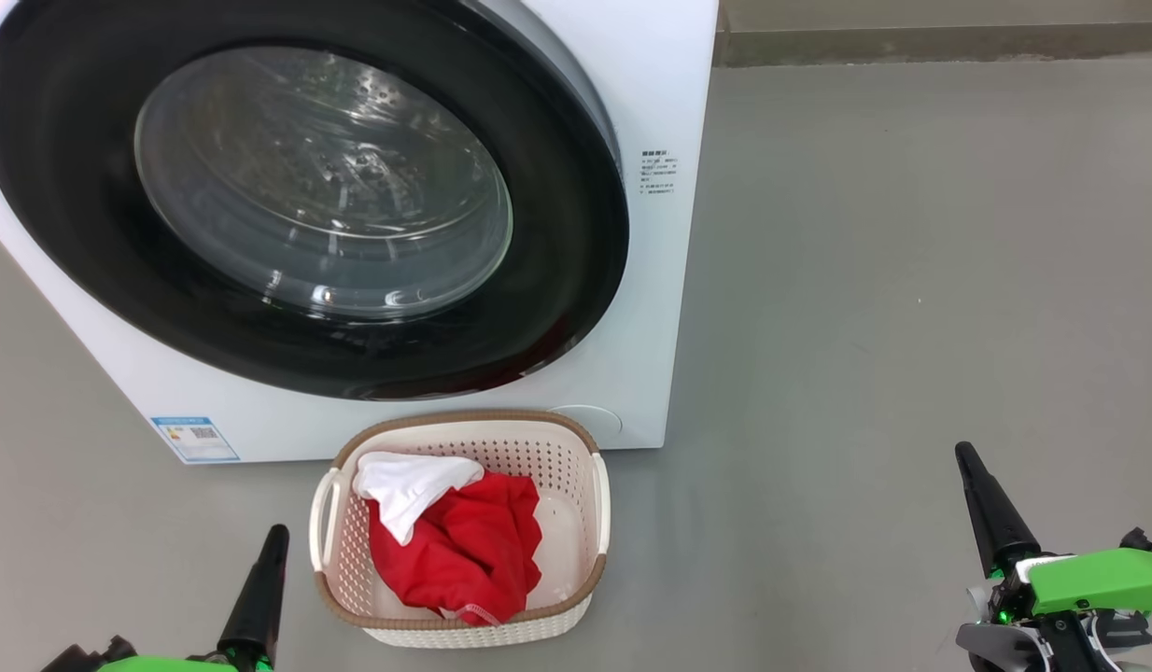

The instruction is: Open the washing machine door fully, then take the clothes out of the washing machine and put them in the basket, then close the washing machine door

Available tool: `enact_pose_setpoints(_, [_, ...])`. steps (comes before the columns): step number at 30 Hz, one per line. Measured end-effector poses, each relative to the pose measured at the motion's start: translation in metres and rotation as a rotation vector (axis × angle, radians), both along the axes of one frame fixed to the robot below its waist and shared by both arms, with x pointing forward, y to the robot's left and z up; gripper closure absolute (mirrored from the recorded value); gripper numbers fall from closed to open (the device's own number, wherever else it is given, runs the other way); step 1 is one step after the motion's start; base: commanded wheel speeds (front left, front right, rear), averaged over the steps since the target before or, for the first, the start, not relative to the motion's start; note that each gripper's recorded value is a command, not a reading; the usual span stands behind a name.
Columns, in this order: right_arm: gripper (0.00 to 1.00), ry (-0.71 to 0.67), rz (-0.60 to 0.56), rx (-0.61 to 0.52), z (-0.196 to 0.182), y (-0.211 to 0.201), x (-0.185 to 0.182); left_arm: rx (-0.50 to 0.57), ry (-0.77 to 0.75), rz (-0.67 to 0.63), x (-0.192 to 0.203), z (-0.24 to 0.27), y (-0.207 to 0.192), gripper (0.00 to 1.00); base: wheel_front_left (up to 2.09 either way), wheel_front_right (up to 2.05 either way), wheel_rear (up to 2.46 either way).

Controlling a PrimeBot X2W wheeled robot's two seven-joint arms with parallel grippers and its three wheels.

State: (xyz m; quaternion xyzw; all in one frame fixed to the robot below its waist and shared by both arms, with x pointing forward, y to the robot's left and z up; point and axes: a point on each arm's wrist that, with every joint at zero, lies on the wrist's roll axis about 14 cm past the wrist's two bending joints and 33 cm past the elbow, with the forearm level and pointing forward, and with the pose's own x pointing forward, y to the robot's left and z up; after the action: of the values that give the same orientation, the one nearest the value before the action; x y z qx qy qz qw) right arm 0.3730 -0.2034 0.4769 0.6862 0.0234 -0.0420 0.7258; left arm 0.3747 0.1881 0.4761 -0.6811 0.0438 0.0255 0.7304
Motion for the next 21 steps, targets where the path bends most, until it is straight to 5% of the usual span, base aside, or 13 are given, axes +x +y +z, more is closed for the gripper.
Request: enact_pose_setpoints(21, [1.0,-0.025,0.001,0.065,0.0071,-0.0002,0.0037,-0.082,-0.024,0.005,0.0036,0.0078,-0.001,1.0,0.0,0.0,0.0])
